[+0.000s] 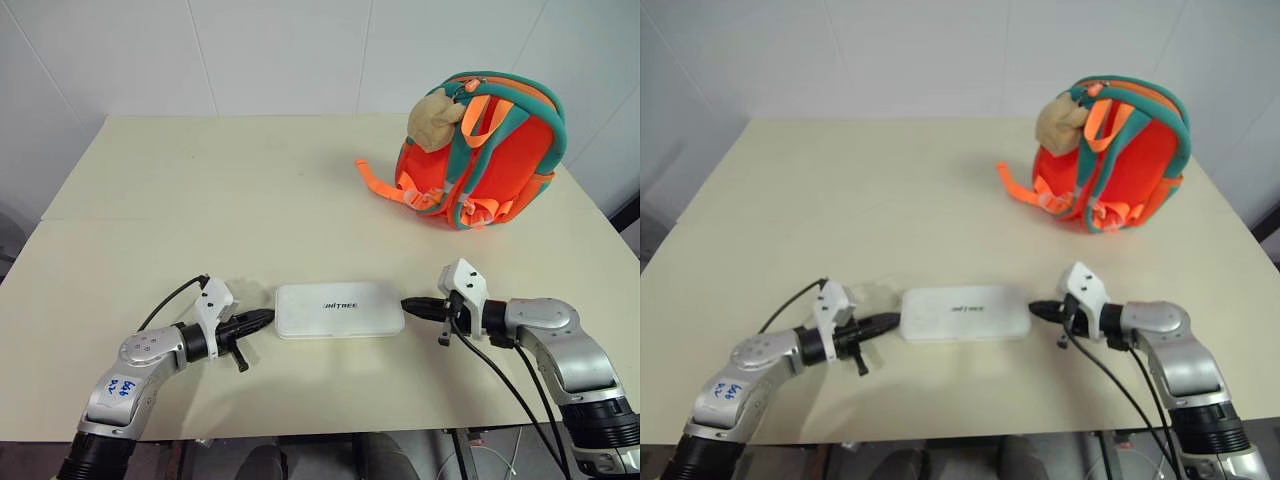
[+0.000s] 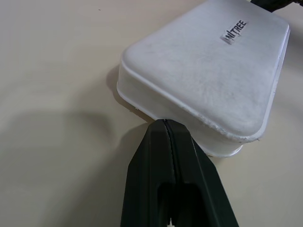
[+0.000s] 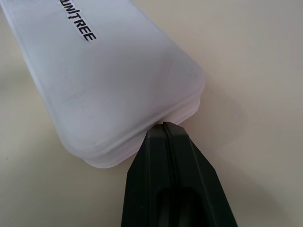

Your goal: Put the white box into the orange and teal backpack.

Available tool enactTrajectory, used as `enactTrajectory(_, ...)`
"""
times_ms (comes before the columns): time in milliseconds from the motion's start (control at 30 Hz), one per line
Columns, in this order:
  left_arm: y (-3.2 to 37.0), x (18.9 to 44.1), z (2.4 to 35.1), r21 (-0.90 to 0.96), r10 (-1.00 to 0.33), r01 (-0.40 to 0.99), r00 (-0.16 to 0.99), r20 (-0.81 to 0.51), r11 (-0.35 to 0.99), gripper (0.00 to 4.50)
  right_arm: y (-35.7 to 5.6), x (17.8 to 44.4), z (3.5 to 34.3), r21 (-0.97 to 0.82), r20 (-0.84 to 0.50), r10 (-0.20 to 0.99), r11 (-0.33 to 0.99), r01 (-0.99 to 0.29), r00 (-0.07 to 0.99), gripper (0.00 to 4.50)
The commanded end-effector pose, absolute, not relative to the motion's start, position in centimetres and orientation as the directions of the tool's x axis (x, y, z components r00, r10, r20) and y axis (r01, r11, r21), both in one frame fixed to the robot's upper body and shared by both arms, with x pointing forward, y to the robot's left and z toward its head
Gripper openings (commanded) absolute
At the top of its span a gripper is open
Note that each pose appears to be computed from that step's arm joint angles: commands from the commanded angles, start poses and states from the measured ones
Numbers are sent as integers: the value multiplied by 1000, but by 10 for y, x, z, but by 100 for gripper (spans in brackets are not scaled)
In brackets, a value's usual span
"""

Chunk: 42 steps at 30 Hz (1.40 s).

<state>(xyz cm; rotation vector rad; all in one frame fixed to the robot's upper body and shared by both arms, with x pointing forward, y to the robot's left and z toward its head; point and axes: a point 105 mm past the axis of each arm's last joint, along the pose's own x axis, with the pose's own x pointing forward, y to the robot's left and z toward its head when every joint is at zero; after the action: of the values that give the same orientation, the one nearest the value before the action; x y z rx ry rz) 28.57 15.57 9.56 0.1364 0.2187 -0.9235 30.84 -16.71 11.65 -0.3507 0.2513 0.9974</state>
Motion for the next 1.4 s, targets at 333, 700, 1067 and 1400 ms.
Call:
enactTrajectory(333, 211, 299, 132, -10, -729, 753, 634, -257, 658, 285, -209, 317, 166, -81, -354, 755, 564, -822, 553, 368)
enactTrajectory(700, 185, 298, 134, -465, -866, 734, 370, -336, 494, 446, -199, 301, 172, 279, -540, 735, 616, -736, 410, 450)
enactTrajectory(1067, 144, 299, 110, -511, -866, 713, 295, -403, 480, 446, -166, 311, 159, 387, -529, 766, 600, -700, 365, 450)
enactTrajectory(1400, 133, 295, 109, -525, -878, 717, 277, -391, 459, 446, -159, 307, 144, 406, -559, 759, 602, -687, 335, 450)
